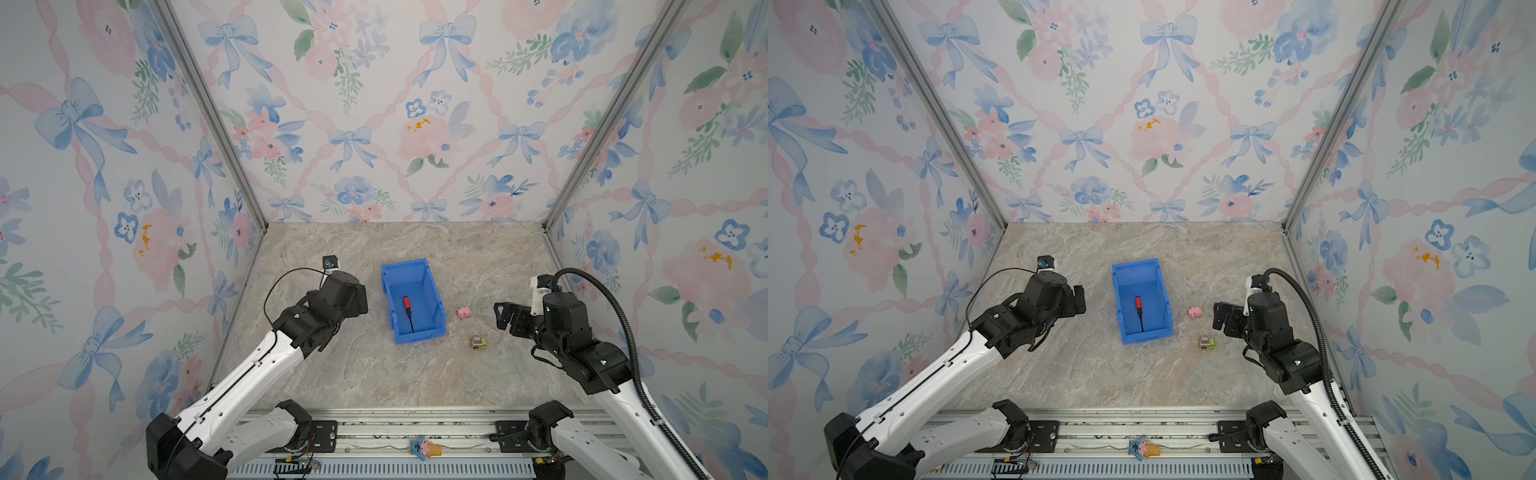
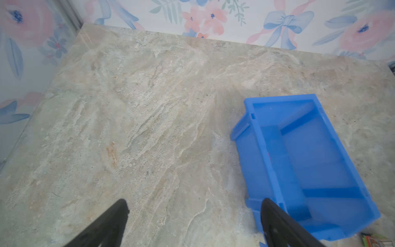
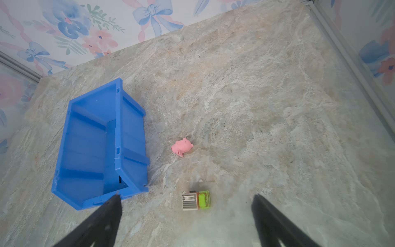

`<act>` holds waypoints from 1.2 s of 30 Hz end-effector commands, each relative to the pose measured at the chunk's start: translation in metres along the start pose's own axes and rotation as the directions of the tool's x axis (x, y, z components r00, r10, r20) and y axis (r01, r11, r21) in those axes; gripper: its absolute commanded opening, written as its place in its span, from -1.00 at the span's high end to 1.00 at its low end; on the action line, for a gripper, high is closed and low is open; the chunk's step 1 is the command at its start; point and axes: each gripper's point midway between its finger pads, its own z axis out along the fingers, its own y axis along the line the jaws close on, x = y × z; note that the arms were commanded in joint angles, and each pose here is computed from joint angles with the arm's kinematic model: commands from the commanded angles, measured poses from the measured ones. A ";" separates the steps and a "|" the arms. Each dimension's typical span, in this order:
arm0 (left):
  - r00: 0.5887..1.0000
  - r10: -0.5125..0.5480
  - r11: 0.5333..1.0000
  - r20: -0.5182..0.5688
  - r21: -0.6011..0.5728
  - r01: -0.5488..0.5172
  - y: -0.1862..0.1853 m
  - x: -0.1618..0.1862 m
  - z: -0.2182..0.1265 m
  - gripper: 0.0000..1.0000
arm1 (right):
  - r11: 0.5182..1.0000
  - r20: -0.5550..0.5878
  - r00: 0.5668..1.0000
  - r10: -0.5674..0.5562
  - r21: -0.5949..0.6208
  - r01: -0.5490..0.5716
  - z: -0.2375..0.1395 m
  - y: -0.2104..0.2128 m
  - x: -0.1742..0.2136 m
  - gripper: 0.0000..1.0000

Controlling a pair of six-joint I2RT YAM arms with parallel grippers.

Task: Put the screwdriver in the bin

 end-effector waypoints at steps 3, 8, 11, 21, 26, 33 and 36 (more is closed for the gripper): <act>0.991 -0.037 0.996 0.125 -0.072 0.046 0.052 0.006 0.009 -0.95 | 0.988 0.094 0.996 0.003 0.151 -0.018 0.006 -0.038 -0.002 -0.93; 0.986 -0.018 0.990 0.166 -0.137 0.041 0.085 0.023 0.012 -0.95 | 0.994 0.189 0.980 -0.069 0.098 0.051 0.018 -0.044 0.000 -0.94; 0.988 0.009 0.977 0.156 -0.214 0.025 0.103 0.035 0.017 -0.95 | 0.985 0.245 0.962 -0.124 0.150 0.089 0.023 -0.057 0.007 -0.94; 0.953 0.221 0.957 0.207 -0.235 -0.171 0.108 0.042 0.042 -0.95 | 0.954 0.217 0.937 -0.274 0.183 0.237 0.061 -0.069 0.032 -0.94; 0.957 0.158 0.954 0.242 -0.286 -0.085 0.131 0.063 0.056 -0.95 | 0.940 0.172 0.940 -0.295 0.229 0.253 0.085 -0.081 0.043 -0.93; 0.953 0.033 0.965 0.303 -0.259 0.048 0.144 0.066 0.068 -0.95 | 0.930 0.211 0.919 -0.332 0.236 0.282 0.099 -0.077 0.027 -0.94; 0.953 0.062 0.964 0.297 -0.265 0.020 0.143 0.062 0.076 -0.95 | 0.931 0.217 0.918 -0.331 0.236 0.279 0.107 -0.077 0.021 -0.94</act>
